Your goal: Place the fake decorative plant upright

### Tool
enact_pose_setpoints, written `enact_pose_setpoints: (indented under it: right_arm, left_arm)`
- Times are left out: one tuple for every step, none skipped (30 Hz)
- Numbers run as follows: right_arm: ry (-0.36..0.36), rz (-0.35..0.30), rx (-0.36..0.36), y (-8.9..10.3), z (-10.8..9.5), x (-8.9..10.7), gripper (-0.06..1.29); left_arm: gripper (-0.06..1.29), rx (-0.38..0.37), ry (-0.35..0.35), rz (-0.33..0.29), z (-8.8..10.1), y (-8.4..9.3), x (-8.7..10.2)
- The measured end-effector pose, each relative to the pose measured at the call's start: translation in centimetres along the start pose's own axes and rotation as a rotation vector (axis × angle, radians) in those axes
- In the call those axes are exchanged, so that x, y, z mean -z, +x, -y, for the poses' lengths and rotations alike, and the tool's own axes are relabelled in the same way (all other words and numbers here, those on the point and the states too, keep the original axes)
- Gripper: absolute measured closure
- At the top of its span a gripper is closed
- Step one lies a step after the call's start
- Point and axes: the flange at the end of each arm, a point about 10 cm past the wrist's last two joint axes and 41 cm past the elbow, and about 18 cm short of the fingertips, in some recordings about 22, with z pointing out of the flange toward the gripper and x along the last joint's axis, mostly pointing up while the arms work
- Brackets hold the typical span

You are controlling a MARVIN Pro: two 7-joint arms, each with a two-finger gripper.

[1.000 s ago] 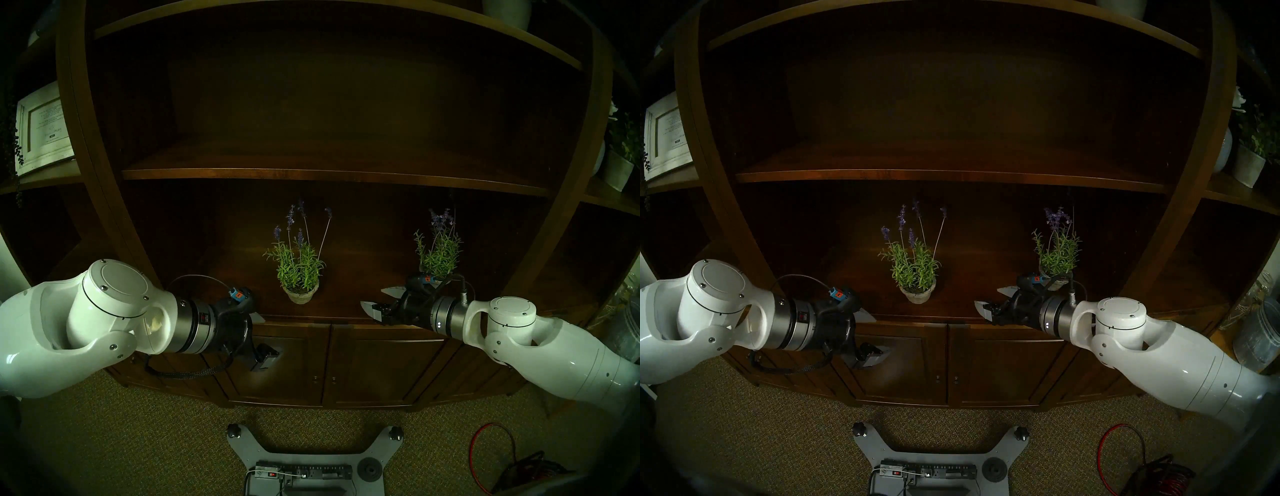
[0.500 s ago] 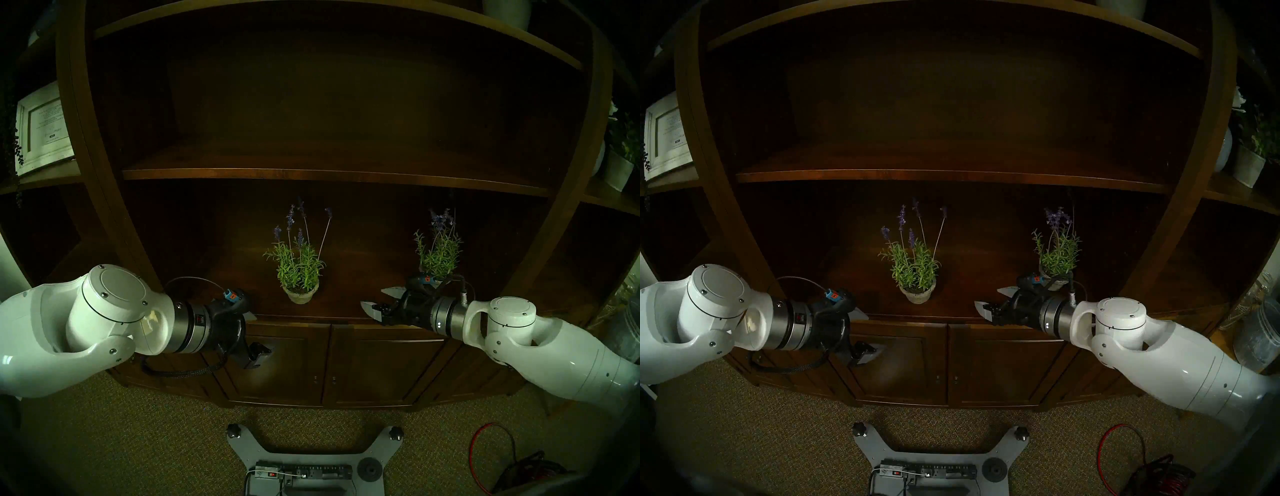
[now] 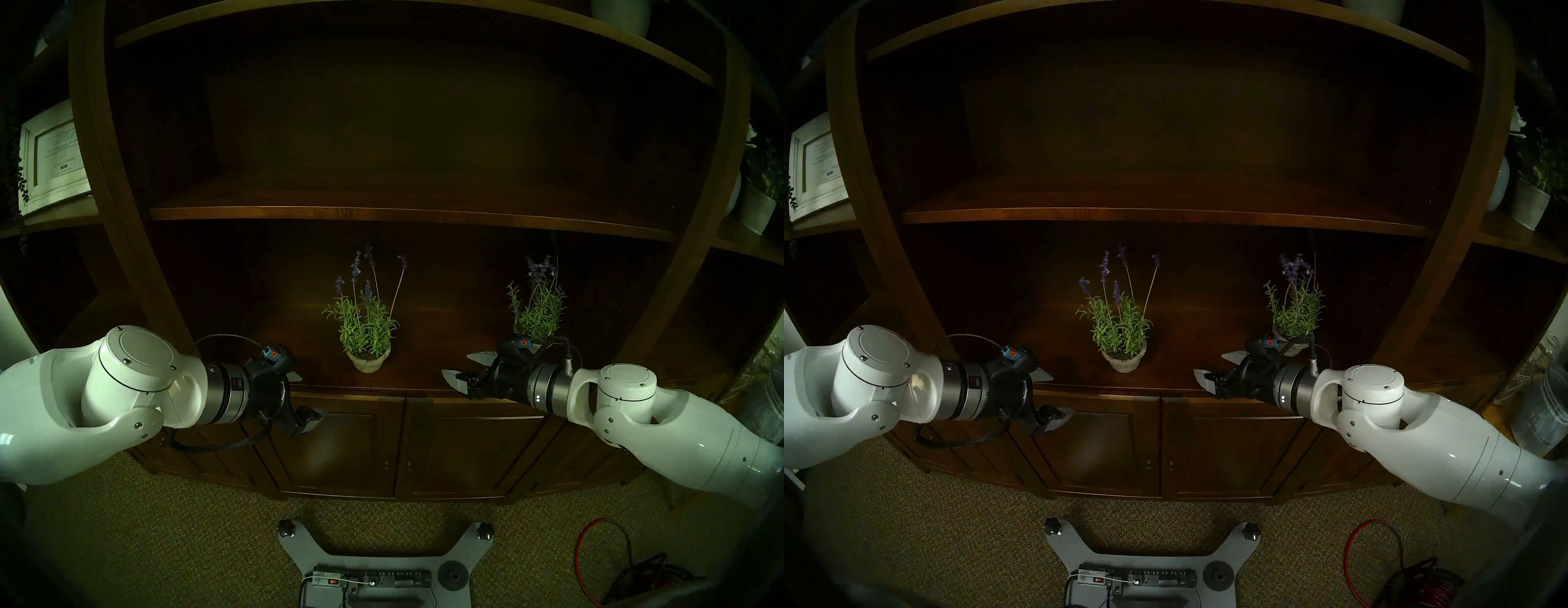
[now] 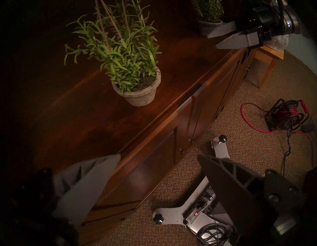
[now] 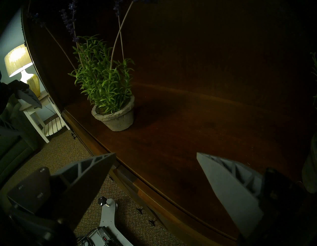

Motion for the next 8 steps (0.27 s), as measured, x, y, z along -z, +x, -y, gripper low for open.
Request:
enact_pose_setpoints:
  right_arm:
    - [0.000,0.000,0.000,0.00,0.00,0.00,0.01]
    - [0.000,0.000,0.000,0.00,0.00,0.00,0.01]
    - [0.000,0.000,0.000,0.00,0.00,0.00,0.01]
    - [0.000,0.000,0.000,0.00,0.00,0.00,0.01]
    - [0.000,0.000,0.000,0.00,0.00,0.00,0.01]
    - [0.000,0.000,0.000,0.00,0.00,0.00,0.01]
    - [0.000,0.000,0.000,0.00,0.00,0.00,0.01]
    - [0.000,0.000,0.000,0.00,0.00,0.00,0.01]
  left_arm:
    - [0.02,0.003,-0.001,-0.005,-0.04,-0.01,-0.02]
    - [0.02,0.005,-0.001,-0.007,-0.06,-0.02,-0.03]
    - [0.02,0.009,-0.002,-0.012,-0.09,-0.03,-0.05]
    - [0.02,0.012,-0.002,-0.015,-0.12,-0.04,-0.06]
    - [0.02,0.016,-0.003,-0.020,-0.16,-0.05,-0.08]
    - [0.02,0.020,-0.003,-0.023,-0.18,-0.06,-0.10]
    - [0.02,0.024,-0.003,-0.028,-0.20,-0.07,-0.11]
    - [0.02,0.027,-0.004,-0.032,-0.22,-0.08,-0.13]
